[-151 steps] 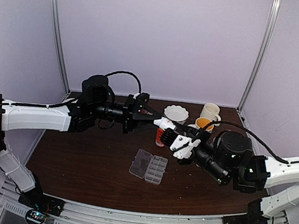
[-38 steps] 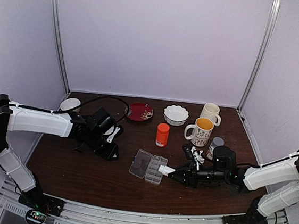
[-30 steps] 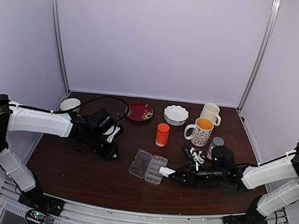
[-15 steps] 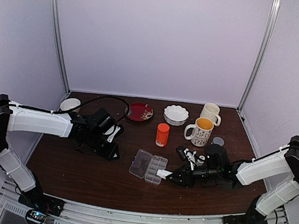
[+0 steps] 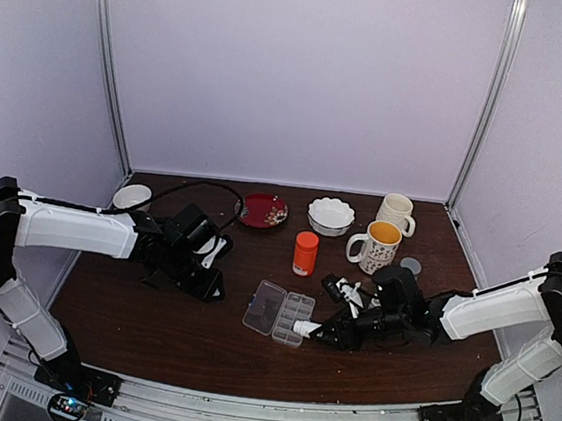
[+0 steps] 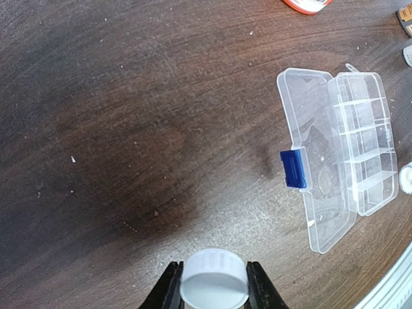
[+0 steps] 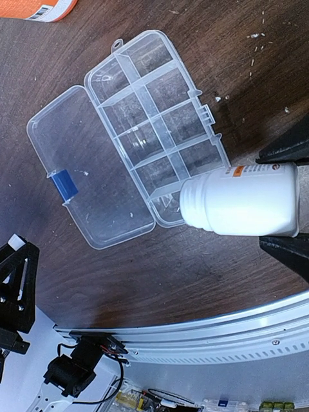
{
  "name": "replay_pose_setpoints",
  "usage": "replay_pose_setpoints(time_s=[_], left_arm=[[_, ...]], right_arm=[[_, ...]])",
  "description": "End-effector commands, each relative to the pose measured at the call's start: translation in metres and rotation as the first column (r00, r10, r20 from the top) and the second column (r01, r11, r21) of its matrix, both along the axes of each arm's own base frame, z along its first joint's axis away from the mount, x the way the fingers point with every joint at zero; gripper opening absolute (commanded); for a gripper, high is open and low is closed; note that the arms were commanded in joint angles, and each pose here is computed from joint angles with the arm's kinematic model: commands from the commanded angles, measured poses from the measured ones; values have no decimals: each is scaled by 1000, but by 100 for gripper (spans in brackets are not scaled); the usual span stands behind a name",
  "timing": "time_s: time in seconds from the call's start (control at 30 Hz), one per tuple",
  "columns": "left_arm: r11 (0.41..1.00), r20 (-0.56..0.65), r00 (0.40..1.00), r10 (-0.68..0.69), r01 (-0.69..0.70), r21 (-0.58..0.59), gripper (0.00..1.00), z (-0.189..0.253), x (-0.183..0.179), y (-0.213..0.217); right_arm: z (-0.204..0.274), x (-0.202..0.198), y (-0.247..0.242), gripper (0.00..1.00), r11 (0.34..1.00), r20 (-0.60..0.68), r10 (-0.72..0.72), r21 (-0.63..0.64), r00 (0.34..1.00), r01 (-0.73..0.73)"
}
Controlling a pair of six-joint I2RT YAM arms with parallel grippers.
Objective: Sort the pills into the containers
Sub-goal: Pour the pill into the compartment of the pill container.
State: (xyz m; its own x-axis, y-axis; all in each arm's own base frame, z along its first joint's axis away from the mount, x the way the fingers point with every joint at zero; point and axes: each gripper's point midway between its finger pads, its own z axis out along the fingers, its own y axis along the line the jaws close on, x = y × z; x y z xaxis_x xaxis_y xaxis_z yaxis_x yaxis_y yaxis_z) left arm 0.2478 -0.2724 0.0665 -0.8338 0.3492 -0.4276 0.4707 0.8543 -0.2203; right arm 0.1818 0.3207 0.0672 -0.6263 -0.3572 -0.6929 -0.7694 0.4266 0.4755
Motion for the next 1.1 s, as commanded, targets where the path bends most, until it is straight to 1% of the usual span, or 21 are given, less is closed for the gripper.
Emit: replay_pose_setpoints(time_s=[0.0,0.1,0.5,0.77,0.97,1.07], left_arm=[[1000,9,1000,-3,3,-1,24,-5,1,-3],[1000,3,1000,-8,8,6,24,-8,1,-3],[997,-56,998,-36,40,64,24,-30,-7,-7],[996,-58,997,-52,56,63,24,-30,-8,-13],[996,-55,997,-58,61,60,24,-29,-8,-14],[996,-53,997,-60,63,59,24,-28,-8,-15]], right_arm=[[-5,2,2,0,997,24,4,-75,1000,-2],[-7,1,3,0,994,32,18,-110,999,-14],[-10,-3,7,0,986,38,45,-160,998,-38],[-4,-5,8,0,989,46,49,-145,998,-42],[6,-6,10,0,994,60,50,-103,997,-44],[1,-6,10,0,993,49,49,-114,998,-44]])
